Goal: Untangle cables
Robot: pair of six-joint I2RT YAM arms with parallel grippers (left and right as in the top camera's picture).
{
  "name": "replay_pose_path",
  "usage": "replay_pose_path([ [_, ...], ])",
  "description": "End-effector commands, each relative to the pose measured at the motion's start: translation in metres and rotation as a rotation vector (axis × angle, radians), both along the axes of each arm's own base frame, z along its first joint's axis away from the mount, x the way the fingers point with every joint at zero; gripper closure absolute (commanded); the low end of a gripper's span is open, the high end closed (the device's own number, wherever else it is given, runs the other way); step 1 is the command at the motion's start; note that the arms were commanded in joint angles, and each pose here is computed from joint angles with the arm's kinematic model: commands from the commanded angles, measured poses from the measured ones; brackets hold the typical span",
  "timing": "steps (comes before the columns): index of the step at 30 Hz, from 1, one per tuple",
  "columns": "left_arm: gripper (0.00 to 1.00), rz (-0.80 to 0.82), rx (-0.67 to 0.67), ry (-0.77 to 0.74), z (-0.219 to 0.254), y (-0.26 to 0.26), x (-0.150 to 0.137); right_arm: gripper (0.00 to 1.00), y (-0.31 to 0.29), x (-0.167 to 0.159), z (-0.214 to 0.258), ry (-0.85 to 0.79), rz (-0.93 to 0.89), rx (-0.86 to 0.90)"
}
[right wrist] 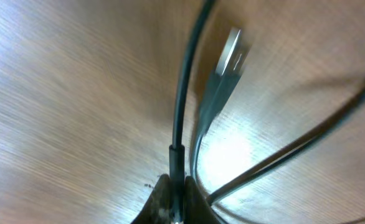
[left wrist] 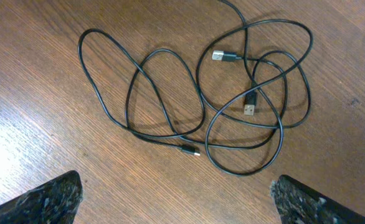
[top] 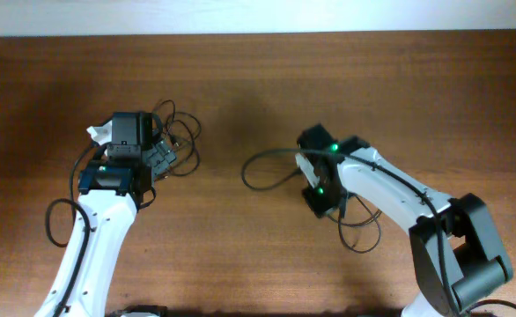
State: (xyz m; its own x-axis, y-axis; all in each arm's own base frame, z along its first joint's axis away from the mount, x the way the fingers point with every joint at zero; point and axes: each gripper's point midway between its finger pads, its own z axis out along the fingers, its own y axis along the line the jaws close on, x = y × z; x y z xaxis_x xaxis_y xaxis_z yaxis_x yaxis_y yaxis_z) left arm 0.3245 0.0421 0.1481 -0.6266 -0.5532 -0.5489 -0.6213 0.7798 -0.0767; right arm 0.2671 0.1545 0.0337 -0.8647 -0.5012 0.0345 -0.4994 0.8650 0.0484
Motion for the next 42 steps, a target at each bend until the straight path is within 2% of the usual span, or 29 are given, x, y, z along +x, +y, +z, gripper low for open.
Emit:
replay_pose_path([
  [1, 0.01, -0.055, -0.024, 0.015, -0.005, -0.007, 0.001, 0.96, 0.025, 0.036, 0.073, -0.128, 0.000, 0.097],
  [4, 0.01, -0.086, -0.024, 0.011, -0.005, -0.008, 0.004, 0.96, 0.027, 0.053, 0.139, -0.197, -0.019, 0.135],
  [6, 0.01, -0.084, -0.024, 0.012, -0.005, -0.008, 0.004, 0.96, 0.016, 0.040, 0.139, -0.138, -0.037, 0.104],
  [8, 0.01, -0.084, -0.024, 0.012, -0.005, -0.008, 0.004, 0.95, 0.003, 0.022, 0.124, -0.048, -0.066, 0.057],
  [9, 0.01, -0.084, -0.024, 0.012, -0.005, -0.008, 0.004, 0.91, 0.000, 0.016, 0.115, -0.019, -0.088, 0.041],
  [11, 0.01, -0.084, -0.025, 0.011, -0.005, -0.008, 0.004, 0.87, -0.007, 0.005, 0.088, 0.032, -0.104, 0.011],
  [16, 0.01, -0.084, -0.024, 0.012, -0.005, -0.008, 0.004, 0.88, -0.024, -0.004, 0.033, 0.025, -0.146, -0.067],
  [18, 0.01, -0.084, -0.024, 0.012, -0.005, -0.008, 0.004, 0.74, -0.037, 0.000, 0.026, -0.014, -0.183, -0.134],
  [20, 0.01, -0.084, -0.025, 0.011, -0.005, -0.008, 0.004, 0.47, -0.035, 0.004, 0.025, -0.029, -0.209, -0.126],
  [21, 0.01, -0.084, -0.025, 0.011, -0.005, -0.008, 0.004, 0.41, -0.035, 0.004, 0.025, -0.032, -0.232, -0.127],
  [25, 0.01, -0.084, -0.025, 0.011, -0.005, -0.008, 0.004, 0.32, -0.057, 0.024, 0.025, -0.076, -0.394, -0.127],
  [28, 0.01, -0.084, -0.025, 0.011, -0.005, -0.008, 0.004, 0.30, -0.077, 0.022, 0.025, -0.037, -0.491, -0.129],
  [35, 0.01, -0.086, -0.029, 0.011, -0.005, -0.009, 0.004, 0.32, -0.053, 0.009, 0.007, 0.042, -0.488, 0.002],
  [37, 0.01, -0.088, -0.031, 0.011, -0.005, -0.009, 0.004, 0.35, -0.045, 0.008, -0.003, 0.022, -0.449, 0.015],
  [42, 0.01, -0.088, -0.031, 0.011, -0.005, -0.009, 0.004, 0.34, -0.009, 0.015, -0.015, -0.083, -0.217, 0.035],
])
